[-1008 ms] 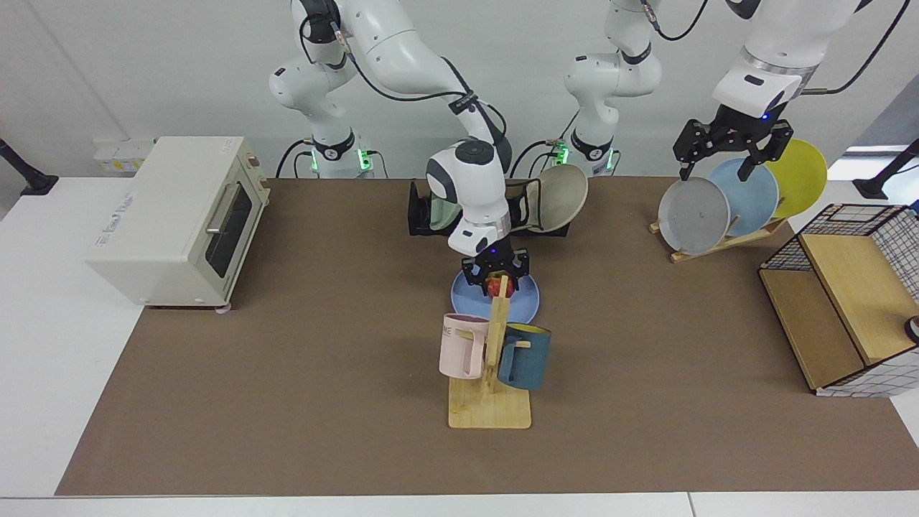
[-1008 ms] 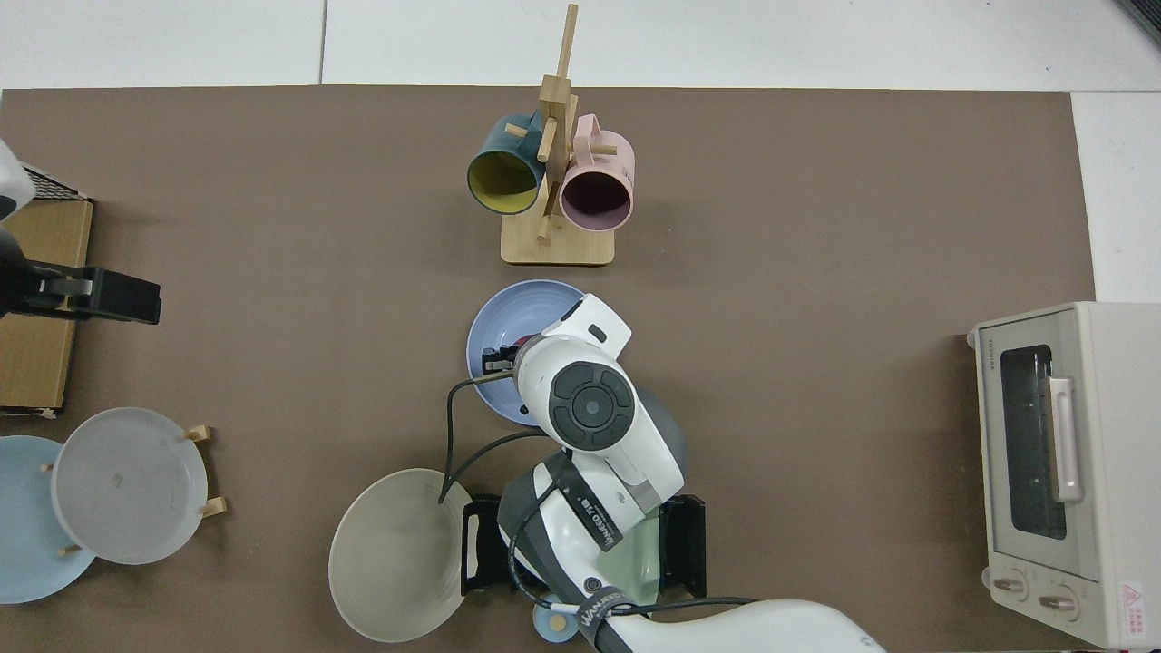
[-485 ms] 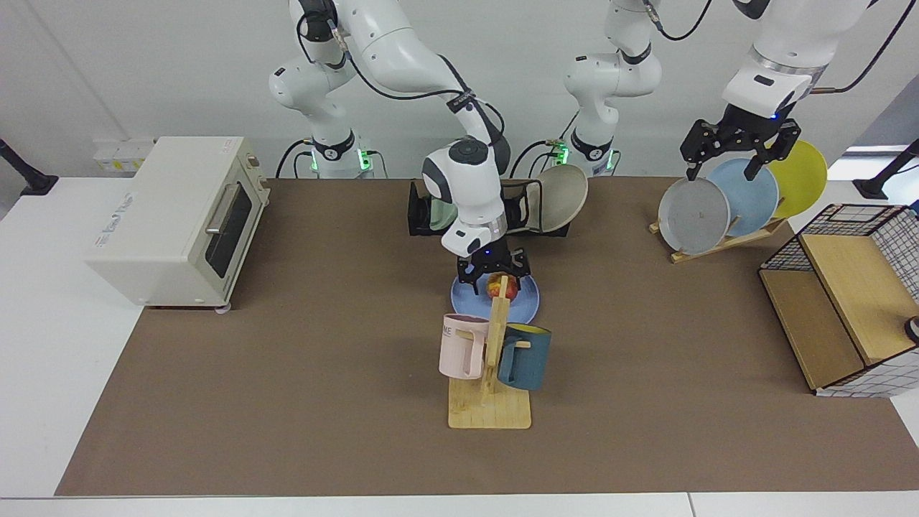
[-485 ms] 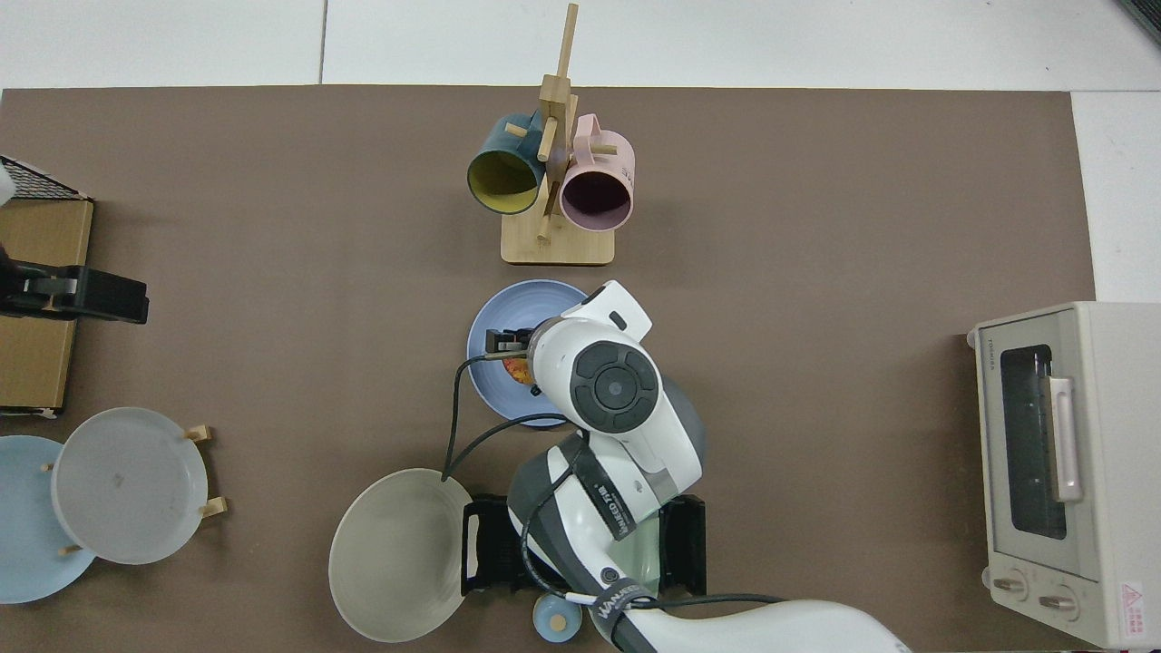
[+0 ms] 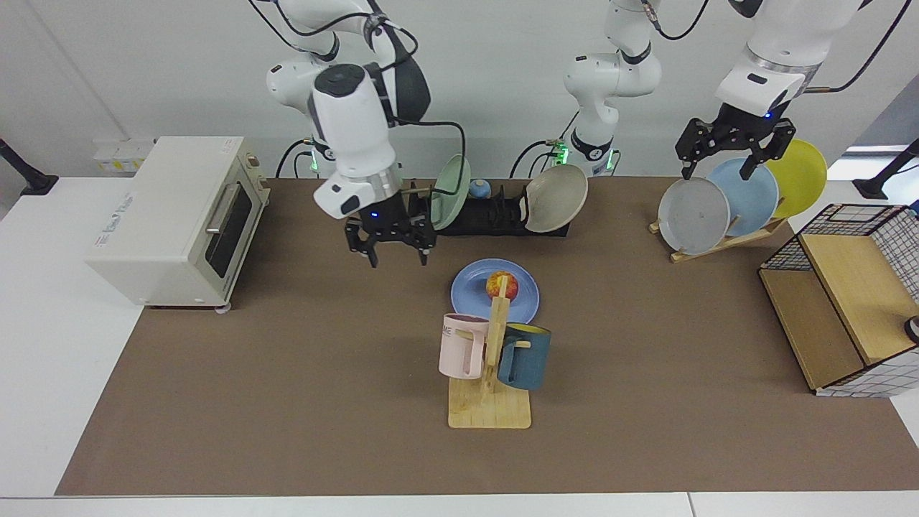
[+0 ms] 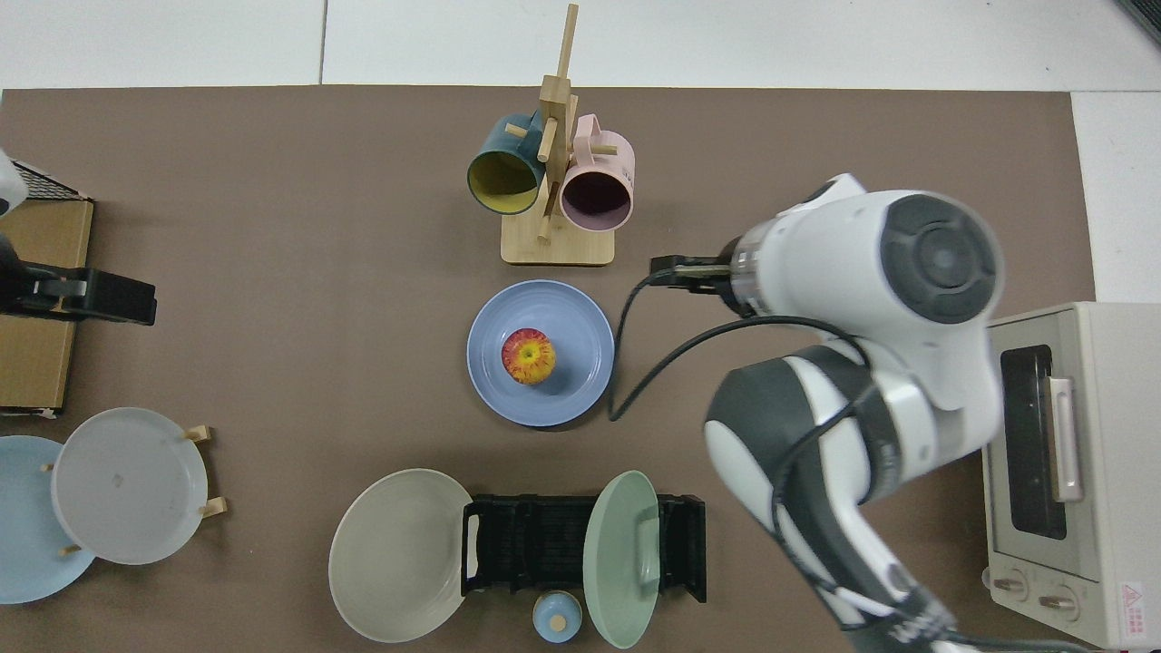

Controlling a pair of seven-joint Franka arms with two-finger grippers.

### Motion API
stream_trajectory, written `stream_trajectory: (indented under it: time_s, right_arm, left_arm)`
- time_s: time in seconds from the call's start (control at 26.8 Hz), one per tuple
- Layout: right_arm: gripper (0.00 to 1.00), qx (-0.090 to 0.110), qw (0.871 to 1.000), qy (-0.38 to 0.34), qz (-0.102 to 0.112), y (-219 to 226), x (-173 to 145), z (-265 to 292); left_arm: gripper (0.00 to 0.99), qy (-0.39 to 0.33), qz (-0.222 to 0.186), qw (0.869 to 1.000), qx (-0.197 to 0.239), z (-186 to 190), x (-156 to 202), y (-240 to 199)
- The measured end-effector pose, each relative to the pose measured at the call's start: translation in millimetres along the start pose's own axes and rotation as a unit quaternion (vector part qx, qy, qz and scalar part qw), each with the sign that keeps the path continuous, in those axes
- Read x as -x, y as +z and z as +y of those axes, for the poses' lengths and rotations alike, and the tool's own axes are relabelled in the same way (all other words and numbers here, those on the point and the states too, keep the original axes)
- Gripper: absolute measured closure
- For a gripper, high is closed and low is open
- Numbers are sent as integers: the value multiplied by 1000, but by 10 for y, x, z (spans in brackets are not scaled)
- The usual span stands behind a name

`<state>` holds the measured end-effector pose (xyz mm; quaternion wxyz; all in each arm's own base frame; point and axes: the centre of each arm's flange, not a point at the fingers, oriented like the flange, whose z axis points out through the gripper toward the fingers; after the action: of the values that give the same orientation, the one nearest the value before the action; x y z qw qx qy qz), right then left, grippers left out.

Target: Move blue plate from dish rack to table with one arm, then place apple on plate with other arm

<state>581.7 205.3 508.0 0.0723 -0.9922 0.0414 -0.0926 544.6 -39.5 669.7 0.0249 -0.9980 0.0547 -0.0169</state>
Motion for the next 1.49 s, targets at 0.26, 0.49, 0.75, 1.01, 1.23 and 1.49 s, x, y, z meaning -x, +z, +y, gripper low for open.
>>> stream_trajectory:
  time_s: [0.26, 0.49, 0.75, 1.01, 1.23, 1.49]
  right_arm:
    - [0, 16, 999, -32, -18, -640, -115, 1086]
    - [0, 23, 998, -52, -35, -885, -105, 1767]
    - [0, 28, 997, -51, -44, -959, -100, 2257]
    - [0, 35, 997, -59, -47, -932, -90, 2207]
    - [0, 36, 997, -59, -47, -932, -90, 2207]
    - [0, 35, 996, -66, -48, -922, -86, 2133]
  left_arm:
    - [0, -2, -1, 1000, 0, -25, 5, -1]
    - [0, -2, 0, 1000, 0, -22, 12, -10]
    - [0, -1, -1, 1000, 0, -6, 15, -13]
    - [0, 2, -1, 1000, 0, 17, 16, -14]
    - [0, 4, -1, 1000, 0, 48, 17, -16]
    - [0, 4, -3, 1000, 0, 50, 29, -24]
